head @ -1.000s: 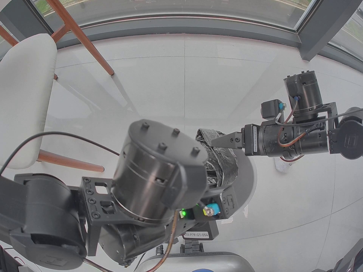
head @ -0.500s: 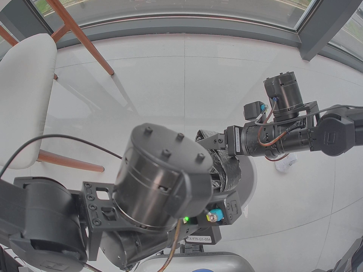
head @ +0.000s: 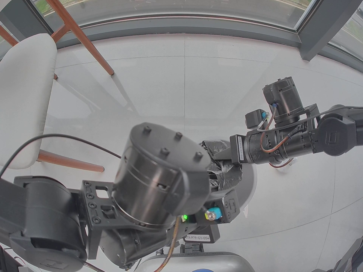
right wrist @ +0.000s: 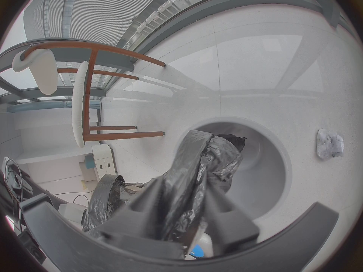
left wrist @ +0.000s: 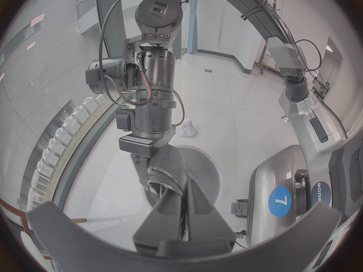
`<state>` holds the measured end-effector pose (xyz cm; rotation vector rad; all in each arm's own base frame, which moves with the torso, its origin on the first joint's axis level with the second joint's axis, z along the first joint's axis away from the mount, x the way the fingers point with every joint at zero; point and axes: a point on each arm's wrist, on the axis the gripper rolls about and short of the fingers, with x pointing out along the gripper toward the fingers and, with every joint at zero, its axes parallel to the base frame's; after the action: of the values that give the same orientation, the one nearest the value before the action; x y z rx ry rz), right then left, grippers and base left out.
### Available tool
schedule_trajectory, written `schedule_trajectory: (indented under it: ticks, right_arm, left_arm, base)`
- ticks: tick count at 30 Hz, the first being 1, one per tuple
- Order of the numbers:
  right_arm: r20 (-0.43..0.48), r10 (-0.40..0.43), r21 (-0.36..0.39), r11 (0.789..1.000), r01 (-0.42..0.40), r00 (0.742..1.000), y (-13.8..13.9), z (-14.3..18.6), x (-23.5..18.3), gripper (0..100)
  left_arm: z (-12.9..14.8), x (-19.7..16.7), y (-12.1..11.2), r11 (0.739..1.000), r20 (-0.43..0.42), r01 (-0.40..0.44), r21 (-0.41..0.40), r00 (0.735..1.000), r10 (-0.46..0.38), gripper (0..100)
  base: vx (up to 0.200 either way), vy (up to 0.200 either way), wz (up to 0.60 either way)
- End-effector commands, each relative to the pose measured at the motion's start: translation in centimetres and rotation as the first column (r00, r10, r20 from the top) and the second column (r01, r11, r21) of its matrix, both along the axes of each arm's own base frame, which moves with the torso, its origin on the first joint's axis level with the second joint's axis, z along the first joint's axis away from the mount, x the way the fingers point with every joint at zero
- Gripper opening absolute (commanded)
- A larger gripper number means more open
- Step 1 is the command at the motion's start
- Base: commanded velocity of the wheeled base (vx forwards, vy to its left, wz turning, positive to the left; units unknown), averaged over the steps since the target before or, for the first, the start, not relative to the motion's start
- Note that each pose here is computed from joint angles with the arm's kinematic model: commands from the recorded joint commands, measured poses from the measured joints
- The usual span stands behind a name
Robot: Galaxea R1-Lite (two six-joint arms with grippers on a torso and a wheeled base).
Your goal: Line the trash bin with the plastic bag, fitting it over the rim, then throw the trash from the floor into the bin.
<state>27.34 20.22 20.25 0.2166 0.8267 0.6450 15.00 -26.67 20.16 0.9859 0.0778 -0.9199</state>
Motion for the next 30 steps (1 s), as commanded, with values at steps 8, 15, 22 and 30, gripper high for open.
schedule_trajectory:
  ticks: [8, 15, 22, 30]
  right_arm:
    - [0.07, -0.046, 0.046, 0.998, 0.042, 0.996, -1.9, 2.7, -0.5, 0]
    - [0.183, -0.098, 0.088, 0.993, 0.083, 0.978, -4.3, 5.3, -0.4, 0]
    - [0.287, -0.105, 0.115, 0.991, 0.075, 0.952, -5.2, 7.3, -0.7, 0]
    - [0.313, -0.085, 0.13, 0.99, 0.046, 0.946, -5.5, 8.4, -2.7, 0]
  left_arm:
    - [0.1, 0.1, 0.2, 0.999, 0.018, -0.045, 0.009, 0.999, 0.044, 0]
    - [-0.5, -0.2, 1.0, 0.988, -0.011, -0.155, -0.012, 0.988, 0.155, 0]
    - [0.2, 0.5, 1.1, 0.973, -0.02, -0.221, -0.067, 0.975, 0.221, 0]
    - [0.8, 1.9, 1.7, 0.946, -0.03, -0.302, -0.116, 0.953, 0.301, 0]
  base:
    - [0.0, 0.0, 0.0]
    - [0.0, 0.0, 0.0]
    - [0.0, 0.0, 0.0]
    - [0.0, 0.0, 0.0]
